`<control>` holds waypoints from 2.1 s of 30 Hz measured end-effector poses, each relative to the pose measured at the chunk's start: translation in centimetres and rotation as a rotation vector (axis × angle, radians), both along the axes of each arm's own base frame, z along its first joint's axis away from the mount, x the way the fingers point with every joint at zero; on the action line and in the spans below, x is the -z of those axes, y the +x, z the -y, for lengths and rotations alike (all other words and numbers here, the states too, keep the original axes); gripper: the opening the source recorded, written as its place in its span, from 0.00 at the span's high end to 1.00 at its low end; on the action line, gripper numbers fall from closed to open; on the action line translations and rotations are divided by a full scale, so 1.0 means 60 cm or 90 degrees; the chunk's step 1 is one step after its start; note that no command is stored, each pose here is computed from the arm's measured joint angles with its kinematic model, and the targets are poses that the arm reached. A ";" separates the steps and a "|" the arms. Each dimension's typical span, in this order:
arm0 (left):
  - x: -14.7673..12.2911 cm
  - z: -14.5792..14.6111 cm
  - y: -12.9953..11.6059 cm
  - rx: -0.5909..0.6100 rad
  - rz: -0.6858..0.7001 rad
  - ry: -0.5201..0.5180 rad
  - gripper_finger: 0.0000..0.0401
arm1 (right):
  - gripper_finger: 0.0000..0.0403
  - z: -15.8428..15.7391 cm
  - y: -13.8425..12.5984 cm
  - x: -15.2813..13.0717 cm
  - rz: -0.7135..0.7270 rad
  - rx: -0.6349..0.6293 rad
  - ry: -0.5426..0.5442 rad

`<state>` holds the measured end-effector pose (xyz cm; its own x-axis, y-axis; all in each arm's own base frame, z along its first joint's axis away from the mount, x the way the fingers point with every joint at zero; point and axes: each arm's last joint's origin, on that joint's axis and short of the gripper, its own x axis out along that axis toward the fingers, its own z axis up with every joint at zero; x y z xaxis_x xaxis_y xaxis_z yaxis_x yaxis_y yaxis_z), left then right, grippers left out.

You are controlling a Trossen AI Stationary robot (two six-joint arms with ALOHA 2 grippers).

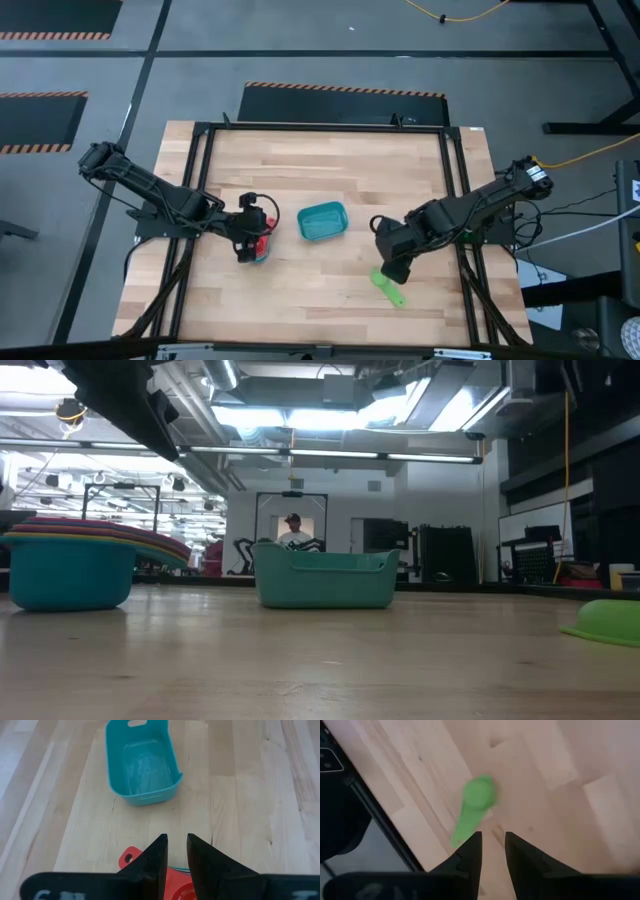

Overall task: Nest measuring cups in basket
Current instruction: Stack the green measuring cup on top of the red measuring cup

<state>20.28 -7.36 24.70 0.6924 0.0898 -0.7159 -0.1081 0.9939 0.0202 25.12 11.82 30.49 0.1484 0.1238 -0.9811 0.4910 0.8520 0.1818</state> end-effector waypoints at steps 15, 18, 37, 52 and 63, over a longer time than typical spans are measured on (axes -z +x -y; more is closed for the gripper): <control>0.000 0.000 0.000 0.000 0.000 0.000 0.83 | 0.78 0.022 0.000 0.111 -0.172 0.088 0.160; 0.000 0.000 0.000 0.000 0.000 0.001 0.83 | 0.78 0.032 -0.004 0.126 -0.197 0.103 0.173; 0.000 0.000 0.000 0.000 0.000 0.001 0.83 | 0.78 0.047 -0.040 0.191 -0.286 0.122 0.161; 0.000 0.000 0.000 0.000 0.000 0.001 0.83 | 0.78 0.043 -0.031 0.191 -0.248 0.102 0.176; 0.000 0.000 0.000 0.000 0.000 0.001 0.83 | 0.77 0.040 -0.020 0.192 -0.210 0.128 0.190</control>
<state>20.27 -7.36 24.68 0.6920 0.0906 -0.7162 -0.1079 0.9939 0.0215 23.95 9.44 18.97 -0.1142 0.4070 -0.9063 0.7134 0.6685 0.2103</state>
